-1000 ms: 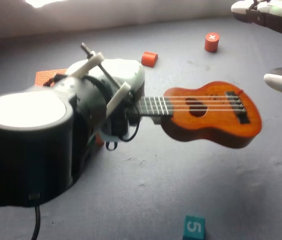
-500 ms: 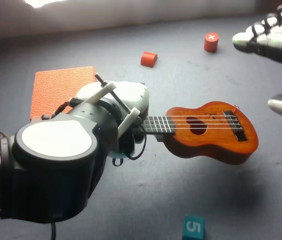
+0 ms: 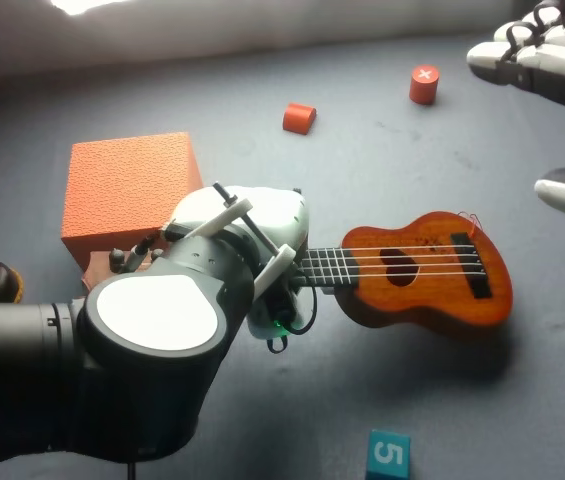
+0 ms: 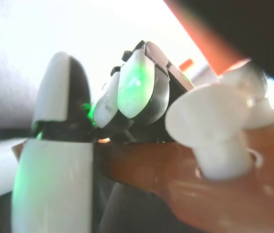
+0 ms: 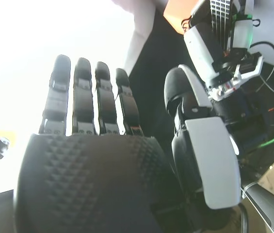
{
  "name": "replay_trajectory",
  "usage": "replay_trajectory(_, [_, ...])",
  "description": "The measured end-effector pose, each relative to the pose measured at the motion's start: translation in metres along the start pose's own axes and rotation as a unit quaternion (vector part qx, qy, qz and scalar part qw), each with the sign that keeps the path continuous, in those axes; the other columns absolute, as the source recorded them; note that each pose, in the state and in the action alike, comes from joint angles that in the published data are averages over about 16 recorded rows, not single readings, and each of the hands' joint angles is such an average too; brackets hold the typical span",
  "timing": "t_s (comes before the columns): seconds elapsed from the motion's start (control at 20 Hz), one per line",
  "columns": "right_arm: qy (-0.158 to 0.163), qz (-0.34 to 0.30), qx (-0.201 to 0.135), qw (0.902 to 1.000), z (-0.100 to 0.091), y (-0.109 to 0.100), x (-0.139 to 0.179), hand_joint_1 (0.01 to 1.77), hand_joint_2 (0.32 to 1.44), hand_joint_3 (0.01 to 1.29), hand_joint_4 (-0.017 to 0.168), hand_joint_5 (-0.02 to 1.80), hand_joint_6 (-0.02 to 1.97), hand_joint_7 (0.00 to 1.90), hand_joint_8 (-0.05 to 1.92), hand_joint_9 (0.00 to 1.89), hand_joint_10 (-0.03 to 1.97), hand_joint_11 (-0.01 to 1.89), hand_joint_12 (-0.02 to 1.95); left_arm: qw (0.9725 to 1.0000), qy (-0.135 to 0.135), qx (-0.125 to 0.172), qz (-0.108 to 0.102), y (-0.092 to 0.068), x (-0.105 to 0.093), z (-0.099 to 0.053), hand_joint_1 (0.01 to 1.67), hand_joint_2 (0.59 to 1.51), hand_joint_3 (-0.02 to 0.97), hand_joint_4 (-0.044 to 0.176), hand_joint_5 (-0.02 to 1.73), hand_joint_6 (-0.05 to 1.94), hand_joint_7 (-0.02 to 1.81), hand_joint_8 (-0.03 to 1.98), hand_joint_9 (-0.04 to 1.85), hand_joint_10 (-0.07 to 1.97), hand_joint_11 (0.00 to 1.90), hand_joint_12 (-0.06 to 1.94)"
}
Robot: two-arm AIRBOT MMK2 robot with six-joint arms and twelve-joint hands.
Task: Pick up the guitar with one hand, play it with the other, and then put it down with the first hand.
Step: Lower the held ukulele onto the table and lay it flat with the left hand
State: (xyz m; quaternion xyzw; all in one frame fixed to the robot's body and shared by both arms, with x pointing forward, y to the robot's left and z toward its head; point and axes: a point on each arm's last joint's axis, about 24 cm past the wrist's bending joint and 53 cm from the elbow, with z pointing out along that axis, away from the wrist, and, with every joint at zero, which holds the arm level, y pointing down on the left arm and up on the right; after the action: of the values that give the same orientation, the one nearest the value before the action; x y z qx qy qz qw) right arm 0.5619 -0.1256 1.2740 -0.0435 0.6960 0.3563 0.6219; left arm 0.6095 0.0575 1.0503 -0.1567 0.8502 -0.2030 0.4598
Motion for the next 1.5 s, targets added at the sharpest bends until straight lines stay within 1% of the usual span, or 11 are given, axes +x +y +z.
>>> replay_trajectory(0.3, [-0.008, -0.009, -0.002, 0.9999, 0.000, 0.002, -0.004, 0.56, 1.35, 0.01, 0.004, 0.19, 0.06, 0.20, -0.02, 0.13, 0.18, 0.02, 0.43, 1.0000, 0.004, -0.002, 0.004, 0.005, 0.013, 0.007, 0.93, 1.062, -0.014, 0.135, 1.21, 1.91, 1.32, 1.91, 1.41, 1.91, 1.50, 1.92])
replay_trajectory(0.4, [-0.011, -0.010, -0.003, 0.9999, 0.000, 0.002, -0.005, 0.56, 1.35, 0.02, 0.004, 0.19, 0.06, 0.20, -0.02, 0.13, 0.17, 0.02, 0.38, 1.0000, 0.005, -0.003, 0.006, 0.007, 0.016, 0.009, 0.84, 1.046, -0.014, 0.156, 1.20, 1.91, 1.31, 1.91, 1.39, 1.91, 1.49, 1.92])
replay_trajectory(0.5, [-0.011, -0.012, -0.004, 0.9999, 0.000, 0.003, -0.005, 0.56, 1.35, 0.02, 0.004, 0.19, 0.06, 0.19, -0.02, 0.13, 0.17, 0.02, 0.33, 0.9999, 0.007, -0.004, 0.007, 0.009, 0.020, 0.011, 0.74, 1.031, -0.015, 0.168, 1.18, 1.91, 1.28, 1.91, 1.36, 1.91, 1.46, 1.92])
replay_trajectory(0.55, [-0.012, -0.012, -0.004, 0.9999, 0.000, 0.003, -0.005, 0.56, 1.35, 0.02, 0.004, 0.19, 0.05, 0.20, -0.02, 0.13, 0.16, 0.02, 0.32, 0.9999, 0.008, -0.005, 0.008, 0.011, 0.022, 0.011, 0.70, 1.026, -0.015, 0.164, 1.17, 1.90, 1.26, 1.91, 1.34, 1.91, 1.45, 1.92])
replay_trajectory(0.75, [-0.011, -0.013, -0.005, 0.9998, 0.000, 0.003, -0.005, 0.57, 1.35, 0.02, 0.004, 0.18, 0.05, 0.20, -0.02, 0.13, 0.15, 0.02, 0.27, 0.9999, 0.011, -0.008, 0.010, 0.015, 0.027, 0.013, 0.51, 1.015, -0.013, 0.120, 1.04, 1.90, 1.13, 1.91, 1.23, 1.91, 1.33, 1.92])
replay_trajectory(0.9, [-0.011, -0.013, -0.005, 0.9998, 0.000, 0.004, -0.005, 0.56, 1.35, 0.01, 0.004, 0.18, 0.05, 0.19, -0.02, 0.12, 0.14, 0.02, 0.23, 0.9998, 0.013, -0.010, 0.012, 0.017, 0.031, 0.014, 0.37, 1.025, -0.009, 0.090, 0.89, 1.87, 1.00, 1.90, 1.10, 1.90, 1.18, 1.92])
replay_trajectory(1.05, [-0.011, -0.013, -0.005, 0.9999, 0.000, 0.004, -0.005, 0.56, 1.35, 0.01, 0.004, 0.18, 0.05, 0.19, -0.02, 0.12, 0.13, 0.02, 0.20, 0.9998, 0.014, -0.010, 0.014, 0.019, 0.033, 0.015, 0.25, 1.038, -0.005, 0.058, 0.72, 1.78, 0.85, 1.82, 0.94, 1.85, 0.99, 1.91])
replay_trajectory(1.2, [-0.010, -0.013, -0.005, 0.9999, 0.000, 0.003, -0.004, 0.56, 1.35, 0.01, 0.004, 0.18, 0.04, 0.19, -0.02, 0.12, 0.13, 0.02, 0.21, 0.9998, 0.012, -0.009, 0.016, 0.019, 0.033, 0.015, 0.14, 1.057, -0.001, 0.027, 0.54, 1.54, 0.70, 1.69, 0.75, 1.68, 0.73, 1.86])
replay_trajectory(1.35, [-0.009, -0.013, -0.004, 0.9999, 0.000, 0.003, -0.004, 0.56, 1.35, 0.01, 0.004, 0.17, 0.04, 0.18, -0.02, 0.13, 0.12, 0.02, 0.21, 0.9997, 0.011, -0.007, 0.019, 0.018, 0.032, 0.015, 0.08, 1.067, 0.005, 0.006, 0.36, 1.20, 0.55, 1.52, 0.55, 1.41, 0.49, 1.70])
replay_trajectory(1.4, [-0.008, -0.013, -0.004, 0.9999, 0.000, 0.003, -0.003, 0.56, 1.35, 0.01, 0.004, 0.17, 0.04, 0.18, -0.02, 0.13, 0.12, 0.02, 0.21, 0.9997, 0.011, -0.007, 0.020, 0.018, 0.032, 0.015, 0.06, 1.066, 0.006, 0.010, 0.30, 1.08, 0.49, 1.44, 0.48, 1.29, 0.41, 1.60])
replay_trajectory(1.5, [-0.008, -0.013, -0.004, 0.9999, 0.000, 0.003, -0.003, 0.56, 1.35, 0.01, 0.004, 0.17, 0.04, 0.18, -0.02, 0.13, 0.11, 0.02, 0.20, 0.9997, 0.010, -0.007, 0.023, 0.017, 0.032, 0.015, 0.04, 1.062, 0.008, 0.026, 0.22, 0.84, 0.38, 1.21, 0.35, 1.04, 0.28, 1.36])
